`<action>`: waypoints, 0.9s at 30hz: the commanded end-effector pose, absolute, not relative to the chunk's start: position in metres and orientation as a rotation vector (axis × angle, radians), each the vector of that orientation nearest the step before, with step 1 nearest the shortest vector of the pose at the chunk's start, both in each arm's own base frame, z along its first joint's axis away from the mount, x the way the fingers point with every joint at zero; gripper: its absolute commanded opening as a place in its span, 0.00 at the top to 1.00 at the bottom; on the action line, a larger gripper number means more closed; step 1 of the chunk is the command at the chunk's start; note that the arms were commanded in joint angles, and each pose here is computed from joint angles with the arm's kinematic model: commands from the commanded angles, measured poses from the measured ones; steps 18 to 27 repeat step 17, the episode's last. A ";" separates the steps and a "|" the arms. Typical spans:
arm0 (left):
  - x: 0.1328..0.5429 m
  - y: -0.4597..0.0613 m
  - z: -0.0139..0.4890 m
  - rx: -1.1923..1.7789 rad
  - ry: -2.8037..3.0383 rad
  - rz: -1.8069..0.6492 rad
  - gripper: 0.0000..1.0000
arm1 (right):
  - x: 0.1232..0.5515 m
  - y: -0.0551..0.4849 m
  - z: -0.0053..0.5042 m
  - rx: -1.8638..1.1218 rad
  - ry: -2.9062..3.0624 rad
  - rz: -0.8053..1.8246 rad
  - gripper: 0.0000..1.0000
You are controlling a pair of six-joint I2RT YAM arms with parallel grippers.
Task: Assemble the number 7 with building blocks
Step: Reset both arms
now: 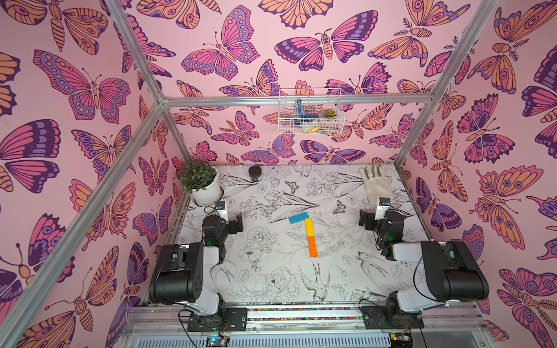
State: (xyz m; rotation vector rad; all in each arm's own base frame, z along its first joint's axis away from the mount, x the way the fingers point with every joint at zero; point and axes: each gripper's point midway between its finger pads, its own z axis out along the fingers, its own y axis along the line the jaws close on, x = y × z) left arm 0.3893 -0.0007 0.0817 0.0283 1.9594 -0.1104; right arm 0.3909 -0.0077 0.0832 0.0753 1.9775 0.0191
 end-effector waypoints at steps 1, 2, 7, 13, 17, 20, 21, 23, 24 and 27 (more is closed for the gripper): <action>0.392 0.000 0.089 0.036 1.932 -0.088 0.00 | 0.395 -0.008 0.094 0.068 1.950 0.024 0.01; 0.392 0.000 0.089 0.036 1.933 -0.088 0.00 | 0.395 -0.008 0.094 0.069 1.949 0.025 0.01; 0.392 0.000 0.089 0.039 1.933 -0.086 0.00 | 0.395 -0.008 0.094 0.068 1.950 0.024 0.01; 0.392 0.000 0.088 0.037 1.935 -0.086 0.00 | 0.397 -0.007 0.093 0.061 1.959 0.019 0.01; 0.393 0.000 0.089 0.038 1.934 -0.080 0.00 | 0.397 -0.006 0.092 0.061 1.963 0.018 0.01; 0.393 0.000 0.089 0.038 1.934 -0.080 0.00 | 0.397 -0.006 0.092 0.061 1.963 0.018 0.01; 0.393 0.000 0.089 0.038 1.934 -0.080 0.00 | 0.397 -0.006 0.092 0.061 1.963 0.018 0.01; 0.393 0.000 0.089 0.038 1.934 -0.080 0.00 | 0.397 -0.006 0.092 0.061 1.963 0.018 0.01; 0.393 0.000 0.089 0.038 1.934 -0.080 0.00 | 0.397 -0.006 0.092 0.061 1.963 0.018 0.01; 0.393 0.000 0.089 0.038 1.934 -0.080 0.00 | 0.397 -0.006 0.092 0.061 1.963 0.018 0.01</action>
